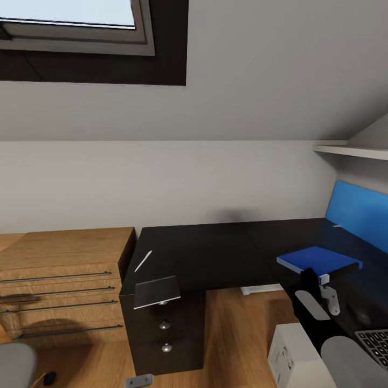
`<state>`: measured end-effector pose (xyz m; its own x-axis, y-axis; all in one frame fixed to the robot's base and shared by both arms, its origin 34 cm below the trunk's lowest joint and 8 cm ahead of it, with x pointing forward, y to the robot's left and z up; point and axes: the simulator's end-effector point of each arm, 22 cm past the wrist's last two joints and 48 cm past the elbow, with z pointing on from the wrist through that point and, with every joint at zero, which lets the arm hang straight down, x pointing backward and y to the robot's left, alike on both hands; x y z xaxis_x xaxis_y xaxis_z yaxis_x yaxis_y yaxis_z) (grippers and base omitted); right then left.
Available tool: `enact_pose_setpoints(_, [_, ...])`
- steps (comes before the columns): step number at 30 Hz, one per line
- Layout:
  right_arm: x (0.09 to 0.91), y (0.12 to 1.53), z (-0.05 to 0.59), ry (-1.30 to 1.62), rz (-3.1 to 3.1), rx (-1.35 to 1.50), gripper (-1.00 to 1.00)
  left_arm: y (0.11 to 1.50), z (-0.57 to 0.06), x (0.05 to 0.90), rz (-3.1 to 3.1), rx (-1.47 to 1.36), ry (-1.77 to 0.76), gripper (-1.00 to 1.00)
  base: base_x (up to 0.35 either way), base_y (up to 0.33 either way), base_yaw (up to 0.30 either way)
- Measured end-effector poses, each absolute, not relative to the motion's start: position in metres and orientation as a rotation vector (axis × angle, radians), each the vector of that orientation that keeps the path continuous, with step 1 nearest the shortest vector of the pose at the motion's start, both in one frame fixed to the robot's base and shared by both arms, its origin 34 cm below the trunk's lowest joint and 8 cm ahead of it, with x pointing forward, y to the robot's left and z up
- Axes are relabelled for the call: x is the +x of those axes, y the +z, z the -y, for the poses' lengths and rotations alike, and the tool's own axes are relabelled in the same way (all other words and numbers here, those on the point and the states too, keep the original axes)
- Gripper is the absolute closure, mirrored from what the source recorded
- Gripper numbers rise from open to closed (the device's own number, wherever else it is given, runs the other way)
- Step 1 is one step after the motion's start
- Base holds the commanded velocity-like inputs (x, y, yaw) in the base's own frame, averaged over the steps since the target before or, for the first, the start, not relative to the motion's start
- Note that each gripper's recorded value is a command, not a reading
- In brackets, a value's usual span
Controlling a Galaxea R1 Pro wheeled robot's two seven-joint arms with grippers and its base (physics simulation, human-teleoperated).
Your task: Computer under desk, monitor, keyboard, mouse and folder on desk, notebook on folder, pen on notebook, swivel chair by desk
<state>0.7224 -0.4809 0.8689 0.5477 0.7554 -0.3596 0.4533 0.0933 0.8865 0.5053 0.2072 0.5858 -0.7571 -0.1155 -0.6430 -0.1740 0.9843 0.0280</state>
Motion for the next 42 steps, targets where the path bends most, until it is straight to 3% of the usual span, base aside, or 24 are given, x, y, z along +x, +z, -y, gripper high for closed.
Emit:
enact_pose_setpoints(1, [0.7224,0.8688,0.4809,0.304,-1.069,1.544,1.0,0.5858,-0.2072,0.5053,-2.437,-0.201,0.112,-1.0,0.0,0.0,0.0])
enact_pose_setpoints(2, [0.7225,0.869,0.4809,0.304,-1.069,1.543,-1.0,0.5858,-0.2072,0.5053,-2.437,-0.201,0.112,-1.0,0.0,0.0,0.0])
enact_pose_setpoints(42, [0.7219,0.8694,0.4824,0.301,-1.066,1.543,-1.0,0.5858,-0.2072,0.5053,-2.437,-0.201,0.112,-1.0,-0.017,-0.014,0.0])
